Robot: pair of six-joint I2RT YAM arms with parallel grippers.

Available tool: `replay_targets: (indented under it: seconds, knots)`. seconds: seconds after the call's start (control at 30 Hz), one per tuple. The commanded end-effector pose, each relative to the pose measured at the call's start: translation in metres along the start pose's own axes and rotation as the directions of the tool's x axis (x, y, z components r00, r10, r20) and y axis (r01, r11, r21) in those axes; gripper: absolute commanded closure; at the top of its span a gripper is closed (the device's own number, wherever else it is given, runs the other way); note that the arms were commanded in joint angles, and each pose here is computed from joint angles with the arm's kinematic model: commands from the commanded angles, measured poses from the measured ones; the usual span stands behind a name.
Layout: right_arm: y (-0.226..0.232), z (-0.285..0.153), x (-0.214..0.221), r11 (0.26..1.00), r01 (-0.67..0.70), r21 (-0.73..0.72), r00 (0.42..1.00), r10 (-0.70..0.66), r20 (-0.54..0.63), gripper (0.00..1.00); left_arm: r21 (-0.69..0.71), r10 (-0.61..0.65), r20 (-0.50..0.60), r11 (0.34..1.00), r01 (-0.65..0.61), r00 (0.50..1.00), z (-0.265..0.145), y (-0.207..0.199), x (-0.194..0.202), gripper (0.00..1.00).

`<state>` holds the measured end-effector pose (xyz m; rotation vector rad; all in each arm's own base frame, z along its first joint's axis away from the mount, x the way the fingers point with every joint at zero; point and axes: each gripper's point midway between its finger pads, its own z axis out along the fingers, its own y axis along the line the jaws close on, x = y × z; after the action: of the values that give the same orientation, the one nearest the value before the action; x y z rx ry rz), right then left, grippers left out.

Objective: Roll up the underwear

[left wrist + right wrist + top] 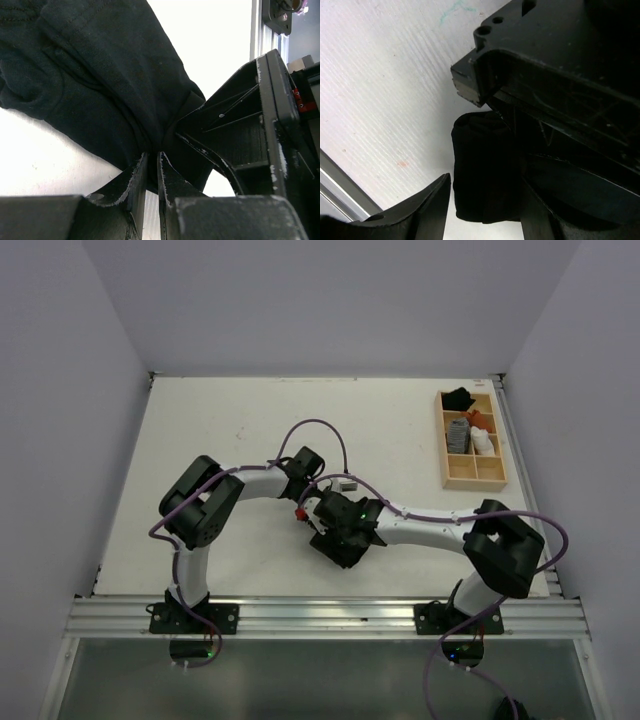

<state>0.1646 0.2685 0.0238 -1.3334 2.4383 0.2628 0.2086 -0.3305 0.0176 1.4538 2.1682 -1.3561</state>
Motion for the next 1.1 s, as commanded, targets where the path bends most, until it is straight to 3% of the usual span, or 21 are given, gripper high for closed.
replay_targets:
  seconds: [0.0,0.03,0.1,0.17,0.23,0.27,0.3,0.47,0.7,0.83,1.07]
  knots:
    - [-0.007,0.002,-0.005,0.999,0.016,0.039,1.000,-0.016,0.005,0.43,-0.077,0.012,-0.069,0.997,-0.017,0.998,0.002,0.016,0.017,0.83]
    - [-0.006,0.002,-0.005,0.999,0.016,0.037,1.000,-0.016,0.002,0.44,-0.075,0.009,-0.070,0.997,-0.015,0.998,0.002,0.015,0.017,0.83]
    - [-0.004,0.003,-0.004,1.000,0.015,0.025,1.000,-0.015,-0.007,0.55,-0.080,0.008,-0.058,0.997,-0.013,0.998,0.002,0.015,0.012,0.82]
    - [0.000,0.003,-0.004,1.000,0.001,0.005,1.000,-0.001,-0.004,0.73,-0.094,-0.013,-0.051,0.996,0.008,0.999,0.000,0.015,0.008,0.81]
    - [0.003,0.002,-0.004,1.000,-0.019,-0.010,1.000,0.019,0.001,0.83,-0.113,-0.021,-0.045,0.993,0.016,0.999,-0.003,0.015,0.003,0.78]
    - [0.005,0.002,-0.005,0.999,-0.045,-0.012,0.999,0.045,0.007,0.94,-0.125,-0.039,-0.043,0.992,0.033,0.998,-0.005,0.014,0.001,0.73]
    - [0.012,0.002,0.000,0.997,-0.061,-0.054,0.998,0.062,0.002,0.99,-0.174,-0.053,-0.051,0.984,0.044,0.997,-0.009,0.020,0.002,0.71]
    - [0.029,0.008,0.004,0.974,-0.177,-0.140,0.983,0.181,0.017,1.00,-0.232,-0.125,-0.041,0.966,0.112,0.991,-0.023,0.024,0.004,0.67]
    - [0.018,0.007,0.005,0.928,-0.301,-0.221,0.947,0.318,0.045,1.00,-0.324,-0.156,0.059,0.931,0.167,0.986,-0.053,0.029,-0.009,0.62]
    - [0.013,0.009,0.008,0.900,-0.351,-0.258,0.929,0.368,0.020,1.00,-0.283,-0.166,0.120,0.939,0.194,0.979,-0.065,0.022,-0.018,0.54]
    - [0.010,0.012,0.006,0.866,-0.397,-0.305,0.908,0.419,0.007,1.00,-0.293,-0.188,0.128,0.931,0.218,0.974,-0.077,0.020,-0.011,0.54]
